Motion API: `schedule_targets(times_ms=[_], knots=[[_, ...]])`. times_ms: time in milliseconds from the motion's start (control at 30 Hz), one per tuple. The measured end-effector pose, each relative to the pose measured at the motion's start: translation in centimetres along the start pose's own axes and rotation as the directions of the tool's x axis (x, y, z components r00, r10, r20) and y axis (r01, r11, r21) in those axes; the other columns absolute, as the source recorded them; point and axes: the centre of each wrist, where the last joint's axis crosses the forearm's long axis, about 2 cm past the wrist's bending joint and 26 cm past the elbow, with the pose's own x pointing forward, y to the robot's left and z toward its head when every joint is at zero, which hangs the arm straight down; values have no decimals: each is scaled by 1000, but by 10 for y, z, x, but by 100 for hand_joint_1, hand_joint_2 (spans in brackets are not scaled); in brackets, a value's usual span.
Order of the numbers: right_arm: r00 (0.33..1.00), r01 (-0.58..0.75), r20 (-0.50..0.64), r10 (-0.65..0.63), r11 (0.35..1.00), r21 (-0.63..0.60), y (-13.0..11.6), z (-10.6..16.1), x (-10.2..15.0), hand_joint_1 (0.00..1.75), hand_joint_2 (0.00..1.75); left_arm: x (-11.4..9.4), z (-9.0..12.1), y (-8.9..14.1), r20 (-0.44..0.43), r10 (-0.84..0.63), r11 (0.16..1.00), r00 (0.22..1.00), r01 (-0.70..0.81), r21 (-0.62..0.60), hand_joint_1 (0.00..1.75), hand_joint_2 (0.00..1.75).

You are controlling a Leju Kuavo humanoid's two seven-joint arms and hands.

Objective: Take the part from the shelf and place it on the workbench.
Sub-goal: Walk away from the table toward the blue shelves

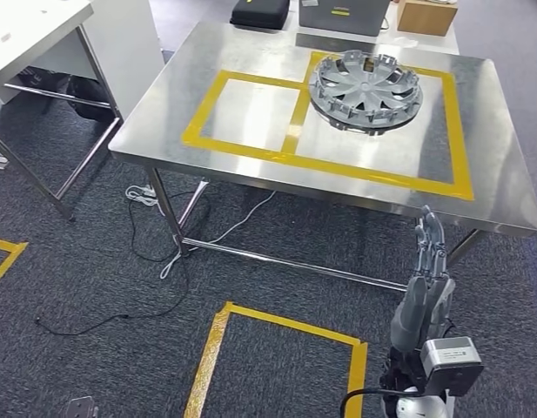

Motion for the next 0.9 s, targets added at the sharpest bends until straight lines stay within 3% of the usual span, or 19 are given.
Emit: schedule_targets(times_ms=[900], knots=[[1000,2,3,-2,1000,0,0,0,0,0,0,1,0,-1,0,4,1000,1000,-4,-1,0,0]])
